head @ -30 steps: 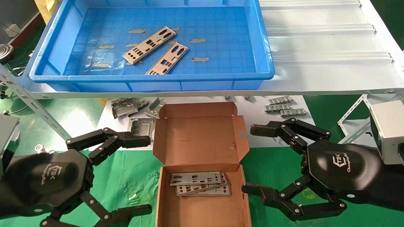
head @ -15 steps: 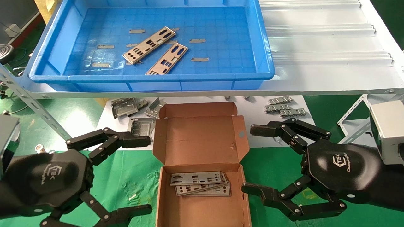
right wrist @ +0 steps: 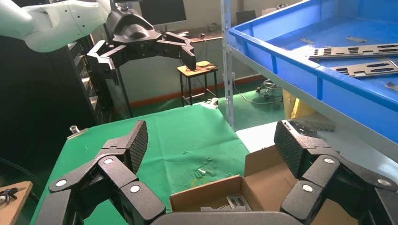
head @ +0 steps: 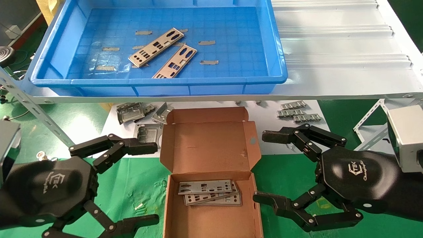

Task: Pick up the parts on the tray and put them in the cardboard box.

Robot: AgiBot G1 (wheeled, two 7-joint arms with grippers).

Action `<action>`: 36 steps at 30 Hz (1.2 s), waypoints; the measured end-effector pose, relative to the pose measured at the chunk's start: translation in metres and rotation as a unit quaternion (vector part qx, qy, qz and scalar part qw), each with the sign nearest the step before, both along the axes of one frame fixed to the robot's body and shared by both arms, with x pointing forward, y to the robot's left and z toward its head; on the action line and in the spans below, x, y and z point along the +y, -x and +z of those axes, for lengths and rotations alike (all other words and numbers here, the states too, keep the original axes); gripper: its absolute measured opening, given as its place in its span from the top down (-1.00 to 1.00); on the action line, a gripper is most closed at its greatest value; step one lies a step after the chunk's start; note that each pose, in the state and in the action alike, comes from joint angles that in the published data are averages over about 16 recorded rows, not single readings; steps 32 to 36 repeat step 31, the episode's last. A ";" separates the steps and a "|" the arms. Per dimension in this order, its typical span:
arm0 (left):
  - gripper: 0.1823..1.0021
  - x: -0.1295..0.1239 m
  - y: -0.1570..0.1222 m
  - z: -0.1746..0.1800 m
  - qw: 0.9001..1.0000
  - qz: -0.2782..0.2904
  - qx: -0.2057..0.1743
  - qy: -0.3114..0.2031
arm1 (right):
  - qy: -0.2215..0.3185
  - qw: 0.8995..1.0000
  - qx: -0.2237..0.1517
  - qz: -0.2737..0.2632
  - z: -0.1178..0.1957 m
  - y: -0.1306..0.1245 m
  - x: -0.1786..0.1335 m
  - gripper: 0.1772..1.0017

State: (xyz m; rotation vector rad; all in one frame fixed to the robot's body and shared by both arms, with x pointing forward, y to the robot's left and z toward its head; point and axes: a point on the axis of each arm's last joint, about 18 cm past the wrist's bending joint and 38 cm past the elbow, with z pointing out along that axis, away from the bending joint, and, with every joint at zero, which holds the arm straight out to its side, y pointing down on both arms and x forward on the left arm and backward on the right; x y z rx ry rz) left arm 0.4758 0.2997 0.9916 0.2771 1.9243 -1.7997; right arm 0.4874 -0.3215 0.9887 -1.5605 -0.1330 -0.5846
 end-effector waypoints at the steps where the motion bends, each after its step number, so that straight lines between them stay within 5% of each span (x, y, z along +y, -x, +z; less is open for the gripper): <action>1: -1.00 0.000 0.000 0.000 1.000 0.000 0.000 0.000 | 0.000 1.000 0.000 0.000 0.000 0.000 0.000 -1.00; 36: -1.00 0.000 0.000 0.000 1.000 0.000 0.000 0.000 | 0.000 1.000 0.000 0.000 0.000 0.000 0.000 -1.00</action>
